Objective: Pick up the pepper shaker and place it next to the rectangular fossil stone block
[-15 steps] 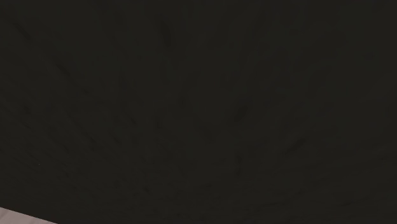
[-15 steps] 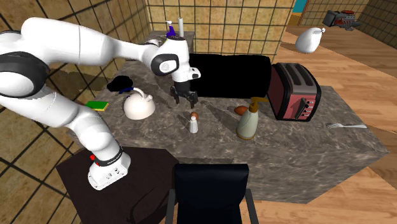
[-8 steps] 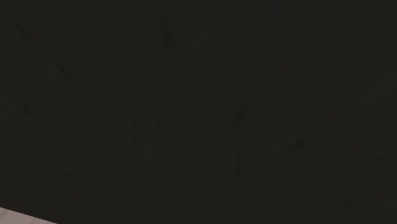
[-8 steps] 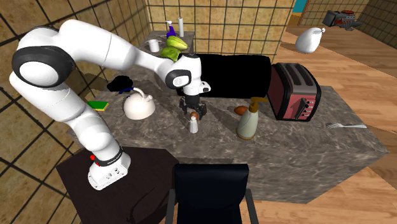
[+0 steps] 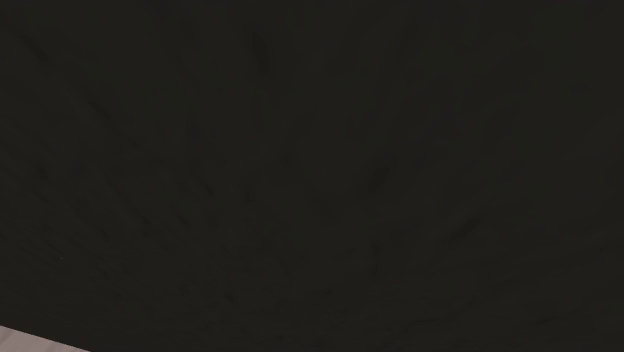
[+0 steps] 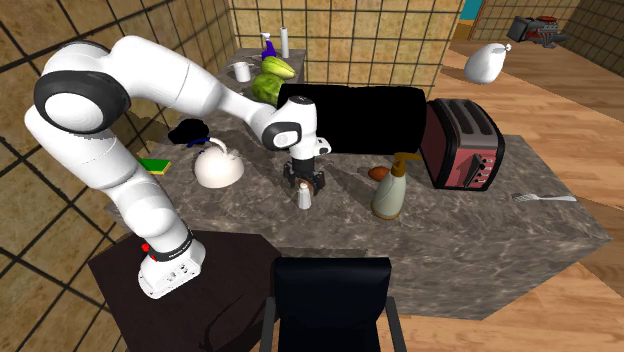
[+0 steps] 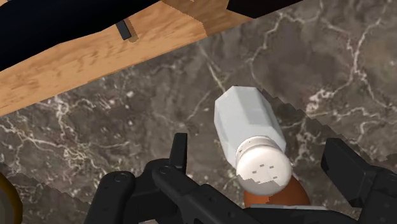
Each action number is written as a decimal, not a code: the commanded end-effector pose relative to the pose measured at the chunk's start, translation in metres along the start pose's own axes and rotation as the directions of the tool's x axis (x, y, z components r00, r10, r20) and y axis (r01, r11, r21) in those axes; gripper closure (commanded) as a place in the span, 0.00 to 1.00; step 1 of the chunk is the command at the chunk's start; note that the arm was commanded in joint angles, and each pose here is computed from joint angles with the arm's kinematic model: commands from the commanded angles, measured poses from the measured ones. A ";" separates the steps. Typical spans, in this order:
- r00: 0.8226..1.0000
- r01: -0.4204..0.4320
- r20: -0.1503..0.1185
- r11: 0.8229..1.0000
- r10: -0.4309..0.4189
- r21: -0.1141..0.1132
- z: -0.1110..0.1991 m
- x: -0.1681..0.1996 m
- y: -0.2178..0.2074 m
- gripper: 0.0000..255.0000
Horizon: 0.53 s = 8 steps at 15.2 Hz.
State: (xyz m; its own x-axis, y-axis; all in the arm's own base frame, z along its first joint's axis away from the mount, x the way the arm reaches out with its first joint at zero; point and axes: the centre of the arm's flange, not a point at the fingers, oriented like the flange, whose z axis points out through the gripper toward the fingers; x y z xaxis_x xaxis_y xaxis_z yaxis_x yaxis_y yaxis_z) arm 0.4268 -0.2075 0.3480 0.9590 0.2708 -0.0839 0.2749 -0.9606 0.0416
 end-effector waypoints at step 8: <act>1.000 0.000 0.000 1.000 0.000 0.000 0.001 0.000 0.000 1.00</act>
State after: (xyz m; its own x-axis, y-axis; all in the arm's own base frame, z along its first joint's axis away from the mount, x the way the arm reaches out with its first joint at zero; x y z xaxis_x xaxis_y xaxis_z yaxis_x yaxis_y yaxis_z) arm 0.4272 -0.2075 0.3476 0.9590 0.2710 -0.0831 0.2751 -0.9605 0.0420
